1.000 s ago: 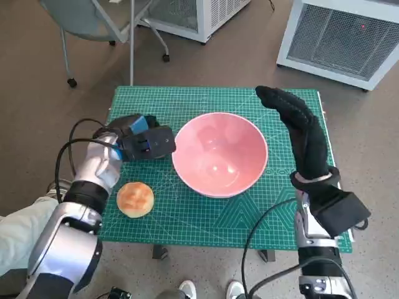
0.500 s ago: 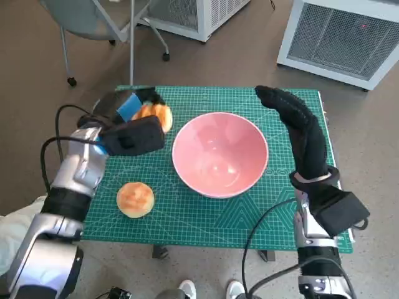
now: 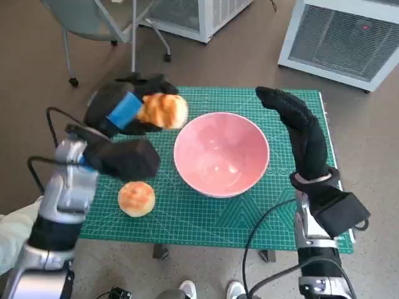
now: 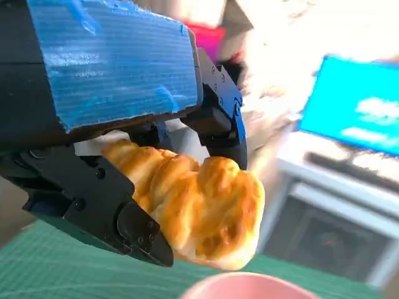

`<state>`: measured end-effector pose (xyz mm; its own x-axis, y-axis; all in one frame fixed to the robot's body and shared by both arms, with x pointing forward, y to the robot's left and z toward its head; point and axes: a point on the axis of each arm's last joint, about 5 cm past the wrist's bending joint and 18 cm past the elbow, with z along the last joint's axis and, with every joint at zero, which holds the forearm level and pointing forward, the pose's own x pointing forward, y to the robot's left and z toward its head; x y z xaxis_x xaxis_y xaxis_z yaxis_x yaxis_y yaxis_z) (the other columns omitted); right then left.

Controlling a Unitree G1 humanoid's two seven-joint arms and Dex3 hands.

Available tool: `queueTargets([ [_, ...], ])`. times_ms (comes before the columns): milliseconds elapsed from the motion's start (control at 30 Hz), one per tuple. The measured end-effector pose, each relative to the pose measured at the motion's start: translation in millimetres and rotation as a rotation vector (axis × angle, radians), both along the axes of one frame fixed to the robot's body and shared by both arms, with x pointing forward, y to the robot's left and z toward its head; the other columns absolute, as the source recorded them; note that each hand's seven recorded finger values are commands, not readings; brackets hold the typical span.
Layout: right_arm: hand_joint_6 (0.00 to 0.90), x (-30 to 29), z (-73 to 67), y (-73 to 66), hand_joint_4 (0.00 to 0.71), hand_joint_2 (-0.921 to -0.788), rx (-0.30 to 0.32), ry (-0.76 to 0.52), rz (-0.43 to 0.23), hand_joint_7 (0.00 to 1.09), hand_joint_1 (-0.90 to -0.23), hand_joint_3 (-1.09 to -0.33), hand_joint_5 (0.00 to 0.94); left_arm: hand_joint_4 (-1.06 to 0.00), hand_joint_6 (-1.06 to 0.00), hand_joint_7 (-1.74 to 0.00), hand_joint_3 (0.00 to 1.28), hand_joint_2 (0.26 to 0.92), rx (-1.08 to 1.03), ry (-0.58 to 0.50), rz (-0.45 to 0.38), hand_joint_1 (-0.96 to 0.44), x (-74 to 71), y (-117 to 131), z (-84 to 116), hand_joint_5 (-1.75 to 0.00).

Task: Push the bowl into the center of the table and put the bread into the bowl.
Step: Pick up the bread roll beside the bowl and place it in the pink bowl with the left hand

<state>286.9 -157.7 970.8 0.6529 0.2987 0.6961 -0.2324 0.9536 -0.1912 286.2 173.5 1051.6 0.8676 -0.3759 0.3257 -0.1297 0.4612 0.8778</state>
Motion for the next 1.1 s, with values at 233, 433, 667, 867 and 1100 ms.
queueTargets([
  [233,-0.001,-0.1,-0.3,0.8,0.200,-0.921,0.003,0.000,0.002,0.55,-0.711,-0.801,0.001,-0.80,-0.72,-0.98,0.02,0.902,0.022,-0.015,-0.129,0.00,-5.1,-22.1,-7.0,-1.12],
  [433,-0.001,-0.3,-0.6,0.6,0.200,-0.921,0.003,-0.001,0.001,0.55,-0.708,-0.801,0.001,-0.81,-0.68,-1.08,0.02,0.905,0.063,0.025,-0.222,0.00,-3.6,-38.0,-19.4,-1.05],
  [667,-0.001,-1.2,-2.4,0.0,0.199,-0.921,0.004,0.004,-0.002,0.55,-0.707,-0.802,0.001,-0.77,-0.65,-1.15,0.02,0.919,0.110,0.112,-0.275,0.00,5.6,-50.5,-36.2,-1.06],
  [867,-0.001,-1.9,-3.9,-0.2,0.199,-0.921,0.007,0.009,-0.005,0.55,-0.707,-0.803,0.000,-0.76,-0.63,-1.19,0.04,0.920,0.146,0.173,-0.284,0.00,12.2,-56.6,-45.5,-1.07],
  [1100,-0.001,-2.4,-5.0,-0.3,0.199,-0.921,0.011,0.013,-0.010,0.55,-0.706,-0.803,0.000,-0.58,-0.54,-1.15,0.10,0.905,0.155,0.220,-0.287,0.02,14.2,-58.0,-51.6,-1.06],
])
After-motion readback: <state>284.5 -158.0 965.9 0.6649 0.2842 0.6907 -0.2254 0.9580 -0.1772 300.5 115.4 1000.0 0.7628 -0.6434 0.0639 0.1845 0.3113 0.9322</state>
